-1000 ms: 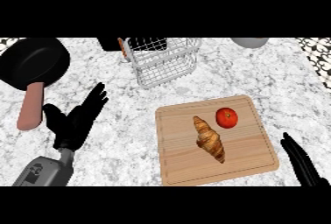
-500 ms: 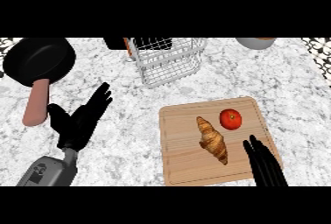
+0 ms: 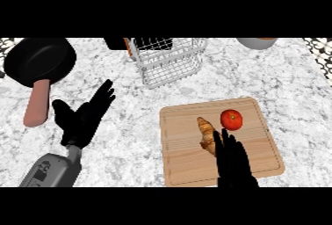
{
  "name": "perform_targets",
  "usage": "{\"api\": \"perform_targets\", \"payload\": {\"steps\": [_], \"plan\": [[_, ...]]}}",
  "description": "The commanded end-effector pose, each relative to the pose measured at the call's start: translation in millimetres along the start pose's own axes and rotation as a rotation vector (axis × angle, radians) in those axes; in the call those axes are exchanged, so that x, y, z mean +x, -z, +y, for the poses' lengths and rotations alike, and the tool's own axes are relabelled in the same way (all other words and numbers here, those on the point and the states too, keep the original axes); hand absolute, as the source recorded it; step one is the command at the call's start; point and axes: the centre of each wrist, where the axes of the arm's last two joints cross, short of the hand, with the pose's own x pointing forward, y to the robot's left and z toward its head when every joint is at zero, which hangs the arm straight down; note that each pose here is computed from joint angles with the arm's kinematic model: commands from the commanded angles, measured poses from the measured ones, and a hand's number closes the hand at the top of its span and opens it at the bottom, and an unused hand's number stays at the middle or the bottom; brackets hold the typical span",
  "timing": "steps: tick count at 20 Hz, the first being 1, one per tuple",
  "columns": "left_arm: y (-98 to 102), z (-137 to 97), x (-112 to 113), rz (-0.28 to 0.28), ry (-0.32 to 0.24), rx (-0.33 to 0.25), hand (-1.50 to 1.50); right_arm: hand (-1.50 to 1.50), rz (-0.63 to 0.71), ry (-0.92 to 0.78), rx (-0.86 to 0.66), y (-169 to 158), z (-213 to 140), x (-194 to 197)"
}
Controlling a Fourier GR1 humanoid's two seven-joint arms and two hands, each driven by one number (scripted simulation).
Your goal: Pick the croissant from the cutting board and place it in the tiered basket
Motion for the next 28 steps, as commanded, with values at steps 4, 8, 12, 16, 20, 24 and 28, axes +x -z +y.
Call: {"api": "perform_targets", "payload": {"steps": [4,8,12,16,20,24,28], "plan": [[-16,-17,6,-0.002,-0.016,0.006,0.0,-1.5,0.061,-0.03,0.054,10,36,-3],[4,15,5,-0.012,-0.002,-0.014,0.0,-1.5,0.078,-0.062,0.04,8,23,1],[5,1,-11,-0.001,-0.01,0.011,0.0,-1.5,0.094,-0.065,0.01,27,44,-13],[-2,4,6,-0.001,-0.001,0.015,0.0,-1.5,0.116,-0.068,-0.041,22,37,-37],[1,-6,-13,-0.006,-0.004,-0.008,0.0,-1.5,0.115,-0.046,-0.03,30,49,-31],[-2,4,-12,0.014,-0.018,0.023,0.0,-1.5,0.09,-0.025,-0.045,24,44,-43],[14,-3,-9,-0.002,-0.005,0.002,0.0,-1.5,0.102,0.009,-0.046,49,60,-29]]}}
